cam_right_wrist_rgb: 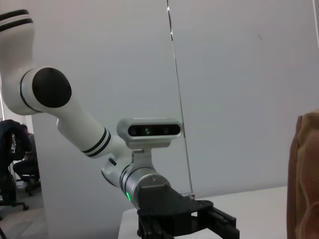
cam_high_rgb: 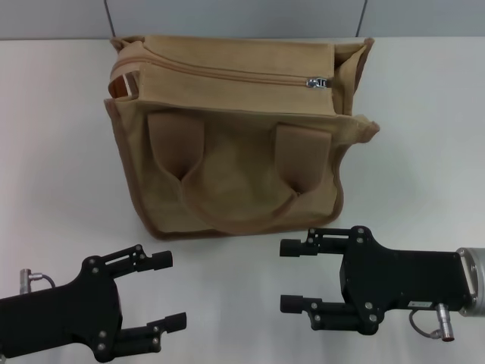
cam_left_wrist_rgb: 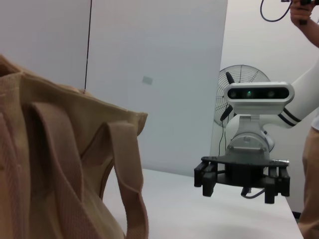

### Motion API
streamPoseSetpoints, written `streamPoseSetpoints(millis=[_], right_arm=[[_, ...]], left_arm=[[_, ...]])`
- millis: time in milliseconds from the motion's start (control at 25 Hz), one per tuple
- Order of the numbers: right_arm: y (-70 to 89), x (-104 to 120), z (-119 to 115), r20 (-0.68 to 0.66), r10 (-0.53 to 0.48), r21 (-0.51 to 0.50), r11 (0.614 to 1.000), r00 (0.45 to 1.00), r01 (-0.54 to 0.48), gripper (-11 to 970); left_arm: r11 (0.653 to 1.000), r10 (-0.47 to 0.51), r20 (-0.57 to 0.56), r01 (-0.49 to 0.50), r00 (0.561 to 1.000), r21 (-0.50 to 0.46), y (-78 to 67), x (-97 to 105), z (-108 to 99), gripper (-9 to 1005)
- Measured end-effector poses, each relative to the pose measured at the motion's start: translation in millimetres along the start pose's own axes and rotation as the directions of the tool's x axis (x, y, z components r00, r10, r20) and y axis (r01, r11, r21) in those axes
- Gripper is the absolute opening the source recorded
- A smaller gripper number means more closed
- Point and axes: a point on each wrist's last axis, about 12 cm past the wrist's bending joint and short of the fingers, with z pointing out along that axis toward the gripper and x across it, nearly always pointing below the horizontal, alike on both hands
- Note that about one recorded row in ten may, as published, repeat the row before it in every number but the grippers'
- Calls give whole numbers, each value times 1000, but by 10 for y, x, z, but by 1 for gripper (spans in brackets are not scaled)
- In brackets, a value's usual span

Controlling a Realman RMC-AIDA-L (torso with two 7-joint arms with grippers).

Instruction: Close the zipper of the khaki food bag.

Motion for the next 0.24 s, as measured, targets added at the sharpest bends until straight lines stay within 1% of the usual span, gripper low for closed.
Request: streamPoseSetpoints(millis=[240], right_arm=[[-20,-16,6,11,-3,11,1000,1000,3,642]], left_arm=[[1000,8,-2,-8,1000,5,30,-16,24,784]])
